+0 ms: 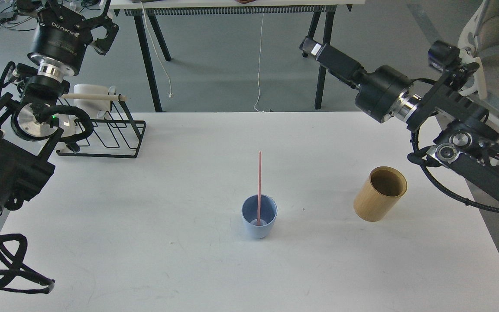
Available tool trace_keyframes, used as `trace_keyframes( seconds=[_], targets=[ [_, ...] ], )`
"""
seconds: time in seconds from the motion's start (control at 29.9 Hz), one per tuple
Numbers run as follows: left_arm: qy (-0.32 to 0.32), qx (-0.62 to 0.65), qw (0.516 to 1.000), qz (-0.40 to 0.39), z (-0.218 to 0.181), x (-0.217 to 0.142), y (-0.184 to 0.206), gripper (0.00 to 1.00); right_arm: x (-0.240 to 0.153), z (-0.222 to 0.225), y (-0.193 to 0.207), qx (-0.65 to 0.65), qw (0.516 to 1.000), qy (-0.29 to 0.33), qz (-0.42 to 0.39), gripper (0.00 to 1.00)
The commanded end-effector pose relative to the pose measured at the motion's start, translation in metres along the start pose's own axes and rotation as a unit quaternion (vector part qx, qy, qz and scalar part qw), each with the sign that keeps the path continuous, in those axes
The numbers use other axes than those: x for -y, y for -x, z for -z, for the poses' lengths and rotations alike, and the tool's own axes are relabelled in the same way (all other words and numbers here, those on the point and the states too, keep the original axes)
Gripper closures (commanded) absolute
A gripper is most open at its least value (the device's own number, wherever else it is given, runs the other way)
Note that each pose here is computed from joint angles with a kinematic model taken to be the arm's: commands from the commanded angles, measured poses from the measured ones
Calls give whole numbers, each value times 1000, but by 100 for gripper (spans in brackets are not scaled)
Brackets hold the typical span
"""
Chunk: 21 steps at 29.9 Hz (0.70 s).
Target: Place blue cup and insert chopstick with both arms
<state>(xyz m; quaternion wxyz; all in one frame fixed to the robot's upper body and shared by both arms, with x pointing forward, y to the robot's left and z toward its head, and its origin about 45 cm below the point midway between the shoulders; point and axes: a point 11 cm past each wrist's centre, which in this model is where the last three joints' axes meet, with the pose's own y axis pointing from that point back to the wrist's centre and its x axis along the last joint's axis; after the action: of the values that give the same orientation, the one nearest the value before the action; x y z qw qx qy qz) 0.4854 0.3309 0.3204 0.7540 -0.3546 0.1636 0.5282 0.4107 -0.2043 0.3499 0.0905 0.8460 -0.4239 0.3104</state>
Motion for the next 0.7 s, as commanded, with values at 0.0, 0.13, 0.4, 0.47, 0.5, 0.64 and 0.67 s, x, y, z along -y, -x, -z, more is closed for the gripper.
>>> trace_keyframes(
  seconds=[0.0, 0.13, 0.4, 0.47, 0.5, 0.64, 0.67],
  targets=[
    [-1, -2, 1000, -2, 3, -1, -1, 0, 4, 3, -36, 87, 995, -5, -56, 0],
    [1, -2, 1000, -6, 2, -2, -4, 0, -1, -13, -68, 194, 974, 3, -114, 0],
    [-2, -8, 1000, -8, 7, -3, -4, 0, -6, -60, -101, 404, 895, -12, -190, 1],
    [-4, -16, 1000, -6, 14, -1, -1, 0, -4, -73, -103, 459, 862, -28, -212, 1],
    [-5, -18, 1000, -6, 17, -2, 0, 0, -4, -80, -104, 479, 849, -34, -223, 1],
    [-6, -23, 1000, -8, 20, -3, -1, 0, -11, -100, -110, 535, 807, -57, -244, 1],
    [-6, -23, 1000, -9, 21, -4, -1, 0, -12, -104, -108, 551, 796, -62, -244, 1]
  ],
)
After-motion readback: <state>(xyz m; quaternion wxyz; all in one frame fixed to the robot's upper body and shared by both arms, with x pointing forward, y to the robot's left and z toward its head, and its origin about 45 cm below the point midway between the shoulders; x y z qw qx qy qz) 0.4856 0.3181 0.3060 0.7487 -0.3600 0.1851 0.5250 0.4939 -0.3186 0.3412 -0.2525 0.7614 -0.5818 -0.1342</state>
